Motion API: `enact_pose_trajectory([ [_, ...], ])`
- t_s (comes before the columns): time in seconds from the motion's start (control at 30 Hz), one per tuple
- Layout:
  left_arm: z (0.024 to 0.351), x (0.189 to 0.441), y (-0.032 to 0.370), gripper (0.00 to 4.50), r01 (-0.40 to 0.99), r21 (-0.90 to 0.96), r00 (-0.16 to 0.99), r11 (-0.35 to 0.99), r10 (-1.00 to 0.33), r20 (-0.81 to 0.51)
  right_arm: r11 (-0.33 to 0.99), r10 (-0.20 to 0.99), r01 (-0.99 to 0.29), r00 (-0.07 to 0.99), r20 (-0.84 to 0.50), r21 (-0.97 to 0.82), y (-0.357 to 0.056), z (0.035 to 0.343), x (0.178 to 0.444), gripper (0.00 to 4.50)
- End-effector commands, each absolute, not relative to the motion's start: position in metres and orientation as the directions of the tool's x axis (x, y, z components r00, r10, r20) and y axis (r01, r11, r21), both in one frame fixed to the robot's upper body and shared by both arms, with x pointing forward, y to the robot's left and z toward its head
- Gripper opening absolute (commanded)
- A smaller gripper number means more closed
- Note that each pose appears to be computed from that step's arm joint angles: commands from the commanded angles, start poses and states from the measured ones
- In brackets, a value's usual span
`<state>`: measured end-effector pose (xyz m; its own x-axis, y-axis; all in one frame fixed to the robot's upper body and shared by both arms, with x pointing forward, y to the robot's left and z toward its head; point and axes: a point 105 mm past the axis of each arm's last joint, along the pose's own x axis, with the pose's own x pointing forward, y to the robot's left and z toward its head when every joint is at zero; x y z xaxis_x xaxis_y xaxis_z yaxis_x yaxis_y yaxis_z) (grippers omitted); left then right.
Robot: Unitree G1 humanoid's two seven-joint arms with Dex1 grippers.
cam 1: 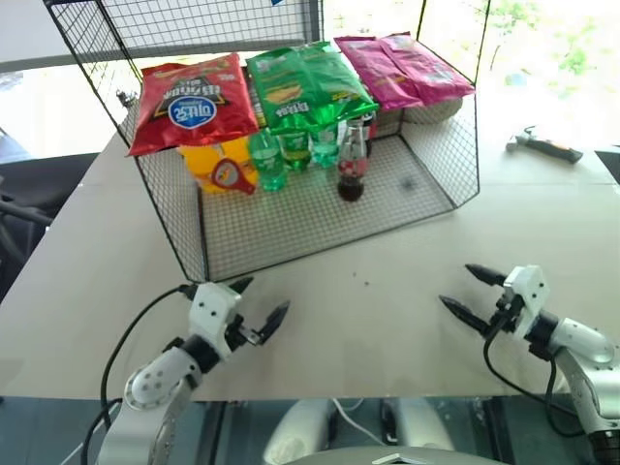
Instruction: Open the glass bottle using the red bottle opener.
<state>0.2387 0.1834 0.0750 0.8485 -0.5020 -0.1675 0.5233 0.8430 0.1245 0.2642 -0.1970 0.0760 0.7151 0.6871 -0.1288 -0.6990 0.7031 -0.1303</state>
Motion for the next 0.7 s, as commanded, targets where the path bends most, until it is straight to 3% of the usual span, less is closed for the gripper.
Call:
enact_pose_trajectory([
  [0.03, 0.086, 0.243, 0.185, 4.5, 0.515, 0.15, 0.857, 0.844, -0.501, -0.122, 0.697, 0.694, -0.696, 0.715, -0.083, -0.171, -0.194, 0.089, 0.269, 4.48],
  [0.23, 0.104, 0.262, 0.186, 4.5, 0.447, 0.168, 0.893, 0.879, -0.449, -0.027, 0.663, 0.733, -0.726, 0.679, -0.04, -0.183, -0.179, 0.102, 0.276, 4.48],
  [0.33, 0.13, 0.28, 0.197, 4.5, 0.316, 0.197, 0.935, 0.928, -0.34, 0.1, 0.55, 0.821, -0.807, 0.57, -0.041, -0.213, -0.148, 0.111, 0.267, 4.48],
  [0.57, 0.177, 0.317, 0.217, 4.5, 0.075, 0.189, 0.944, 0.979, -0.131, 0.302, 0.517, 0.855, -0.838, 0.495, 0.154, -0.174, -0.107, 0.164, 0.272, 4.48],
  [0.7, 0.186, 0.33, 0.217, 4.5, 0.032, 0.174, 0.938, 0.984, -0.09, 0.335, 0.505, 0.86, -0.843, 0.475, 0.185, -0.183, -0.098, 0.179, 0.273, 4.48],
])
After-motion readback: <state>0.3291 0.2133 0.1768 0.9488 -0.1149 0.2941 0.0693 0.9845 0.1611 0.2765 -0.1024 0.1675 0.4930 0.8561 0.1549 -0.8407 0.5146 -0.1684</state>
